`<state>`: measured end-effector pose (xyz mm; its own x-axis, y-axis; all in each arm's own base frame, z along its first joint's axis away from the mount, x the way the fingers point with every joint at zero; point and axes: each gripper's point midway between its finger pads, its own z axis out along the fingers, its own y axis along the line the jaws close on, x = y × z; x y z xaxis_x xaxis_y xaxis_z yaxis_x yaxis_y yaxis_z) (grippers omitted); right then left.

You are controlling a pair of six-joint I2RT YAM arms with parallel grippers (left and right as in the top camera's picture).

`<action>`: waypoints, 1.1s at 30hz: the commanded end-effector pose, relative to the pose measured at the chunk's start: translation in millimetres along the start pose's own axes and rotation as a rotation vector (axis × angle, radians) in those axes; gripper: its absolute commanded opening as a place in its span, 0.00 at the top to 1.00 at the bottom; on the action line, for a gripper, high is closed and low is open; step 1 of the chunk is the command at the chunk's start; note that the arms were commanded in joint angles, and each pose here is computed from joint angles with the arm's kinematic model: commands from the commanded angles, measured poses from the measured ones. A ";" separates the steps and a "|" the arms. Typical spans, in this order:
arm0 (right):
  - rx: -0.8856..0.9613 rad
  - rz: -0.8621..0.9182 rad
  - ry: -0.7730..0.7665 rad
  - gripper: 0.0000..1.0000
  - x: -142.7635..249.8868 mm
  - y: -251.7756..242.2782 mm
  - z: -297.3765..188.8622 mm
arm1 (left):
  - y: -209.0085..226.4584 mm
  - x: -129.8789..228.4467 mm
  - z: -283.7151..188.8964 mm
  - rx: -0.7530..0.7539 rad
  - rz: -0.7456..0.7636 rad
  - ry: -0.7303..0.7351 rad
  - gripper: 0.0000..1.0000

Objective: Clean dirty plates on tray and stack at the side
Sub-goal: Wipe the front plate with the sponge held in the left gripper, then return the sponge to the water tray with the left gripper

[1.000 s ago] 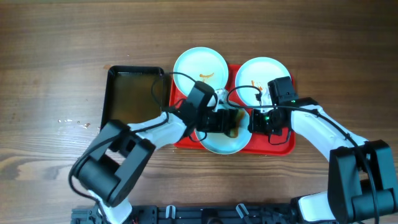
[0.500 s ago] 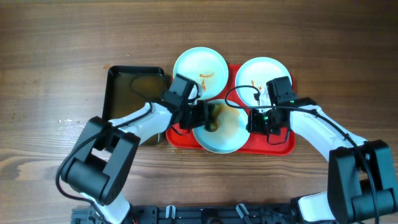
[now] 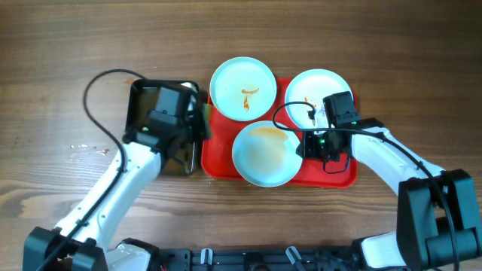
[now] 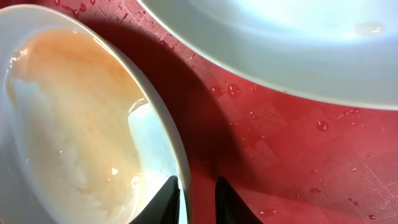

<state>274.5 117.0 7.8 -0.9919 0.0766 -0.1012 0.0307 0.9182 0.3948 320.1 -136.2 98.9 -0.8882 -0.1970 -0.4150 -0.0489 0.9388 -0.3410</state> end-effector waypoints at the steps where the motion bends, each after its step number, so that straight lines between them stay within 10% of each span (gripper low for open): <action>1: 0.012 0.009 0.013 0.79 3.2 -4.7 4.4 | 56.0 -17.8 5.3 -0.181 -0.064 -0.047 0.96; 12: 0.012 0.010 0.016 0.79 3.9 -4.9 4.4 | 112.7 22.5 58.5 -0.298 0.041 0.201 0.92; 14: 0.012 0.010 0.016 0.80 4.0 -4.9 4.4 | 113.5 23.7 59.9 -0.295 0.091 0.214 0.68; 15: 0.012 0.010 0.016 0.79 4.0 -4.9 4.4 | 114.8 22.0 59.8 -0.302 0.105 0.209 0.34; 33: 0.014 0.012 0.023 0.79 5.6 -5.3 4.4 | 110.0 4.5 66.6 -0.279 0.106 0.124 0.36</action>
<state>273.7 116.8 7.6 -0.9923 0.0766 -0.0976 0.0321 0.9185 0.3940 346.3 -56.5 11.9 -0.9350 -0.0843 -0.3443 -0.0646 0.9956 -0.0684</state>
